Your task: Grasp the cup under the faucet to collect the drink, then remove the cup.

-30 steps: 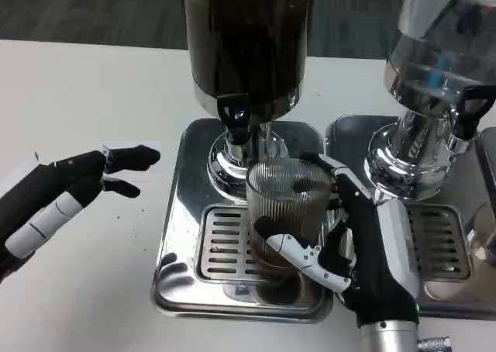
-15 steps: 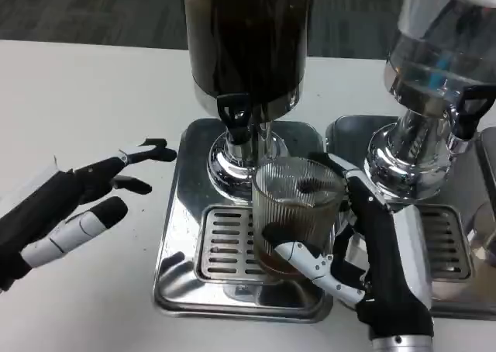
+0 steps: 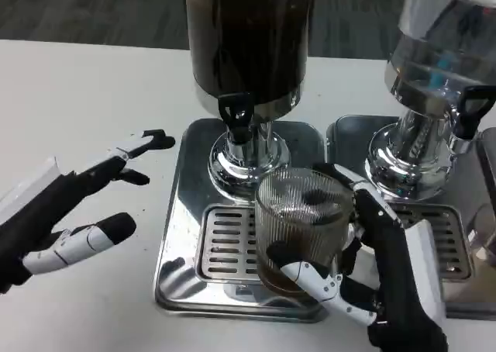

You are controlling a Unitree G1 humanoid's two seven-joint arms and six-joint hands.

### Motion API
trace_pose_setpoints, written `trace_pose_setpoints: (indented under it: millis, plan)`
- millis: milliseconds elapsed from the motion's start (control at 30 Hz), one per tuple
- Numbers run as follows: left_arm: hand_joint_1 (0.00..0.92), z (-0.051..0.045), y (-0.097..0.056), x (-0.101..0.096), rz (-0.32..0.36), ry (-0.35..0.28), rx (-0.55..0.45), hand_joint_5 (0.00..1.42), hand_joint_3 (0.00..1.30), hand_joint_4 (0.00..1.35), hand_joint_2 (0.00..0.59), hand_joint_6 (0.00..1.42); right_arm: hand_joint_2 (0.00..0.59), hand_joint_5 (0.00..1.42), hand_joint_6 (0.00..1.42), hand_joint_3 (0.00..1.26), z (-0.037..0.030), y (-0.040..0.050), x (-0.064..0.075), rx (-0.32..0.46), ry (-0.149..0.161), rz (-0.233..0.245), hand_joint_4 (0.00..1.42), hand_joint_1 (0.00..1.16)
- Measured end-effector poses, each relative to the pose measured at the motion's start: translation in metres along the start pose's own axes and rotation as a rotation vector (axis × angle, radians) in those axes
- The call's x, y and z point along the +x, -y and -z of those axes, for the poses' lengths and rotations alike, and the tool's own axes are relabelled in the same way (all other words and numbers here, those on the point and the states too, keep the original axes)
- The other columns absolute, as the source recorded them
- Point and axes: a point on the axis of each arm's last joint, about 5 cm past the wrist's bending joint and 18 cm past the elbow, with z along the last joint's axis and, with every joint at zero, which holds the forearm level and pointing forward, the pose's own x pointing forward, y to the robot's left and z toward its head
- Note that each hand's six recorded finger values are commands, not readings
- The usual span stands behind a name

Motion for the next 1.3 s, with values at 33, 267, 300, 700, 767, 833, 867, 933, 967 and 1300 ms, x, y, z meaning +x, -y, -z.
trace_pose_setpoints:
  millis: [33, 267, 300, 700, 767, 833, 867, 933, 967, 1300]
  plan:
    - [0.000, 0.0000, 0.000, 0.000, 0.000, 0.000, 0.000, 0.01, 0.14, 0.00, 0.139, 0.30, 0.224, 0.90, 1.21, 0.49, -0.0004, 0.0004, 0.000, 0.000, 0.000, 0.002, 0.63, 0.76]
    - [0.000, -0.0034, 0.005, -0.006, 0.014, 0.025, 0.035, 0.00, 0.12, 0.00, 0.137, 0.29, 0.217, 0.91, 1.21, 0.49, -0.0081, 0.0051, -0.004, 0.023, 0.022, 0.023, 0.63, 0.76]
    - [0.000, -0.0051, 0.006, -0.007, 0.018, 0.039, 0.050, 0.00, 0.12, 0.00, 0.137, 0.29, 0.215, 0.91, 1.21, 0.49, -0.0088, 0.0056, -0.004, 0.025, 0.026, 0.025, 0.63, 0.76]
    - [0.000, -0.0201, 0.014, -0.027, 0.036, 0.090, 0.138, 0.00, 0.09, 0.00, 0.132, 0.21, 0.215, 0.91, 1.21, 0.50, -0.0139, 0.0135, -0.012, 0.038, 0.034, 0.037, 0.63, 0.77]
    - [0.000, -0.0215, 0.014, -0.029, 0.034, 0.091, 0.144, 0.00, 0.08, 0.00, 0.127, 0.18, 0.216, 0.91, 1.21, 0.50, -0.0136, 0.0152, -0.014, 0.032, 0.026, 0.035, 0.63, 0.77]
    - [0.000, -0.0228, 0.012, -0.033, 0.035, 0.086, 0.152, 0.00, 0.08, 0.00, 0.123, 0.18, 0.215, 0.91, 1.21, 0.50, -0.0147, 0.0178, -0.017, 0.025, 0.024, 0.034, 0.63, 0.78]
    - [0.000, -0.0234, 0.012, -0.035, 0.037, 0.085, 0.157, 0.00, 0.08, 0.00, 0.116, 0.17, 0.214, 0.91, 1.21, 0.50, -0.0152, 0.0191, -0.018, 0.025, 0.024, 0.034, 0.63, 0.78]
    - [0.000, -0.0240, 0.012, -0.036, 0.038, 0.087, 0.161, 0.00, 0.08, 0.00, 0.114, 0.16, 0.212, 0.91, 1.21, 0.50, -0.0153, 0.0201, -0.019, 0.018, 0.026, 0.028, 0.63, 0.78]
    - [0.000, -0.0243, 0.012, -0.037, 0.038, 0.087, 0.162, 0.00, 0.08, 0.00, 0.114, 0.16, 0.212, 0.91, 1.21, 0.50, -0.0155, 0.0206, -0.019, 0.018, 0.028, 0.023, 0.63, 0.78]
    - [0.000, -0.0281, 0.016, -0.048, 0.069, 0.080, 0.164, 0.00, 0.07, 0.00, 0.113, 0.16, 0.200, 0.93, 1.21, 0.51, -0.0188, 0.0245, -0.024, 0.004, 0.041, 0.014, 0.64, 0.79]
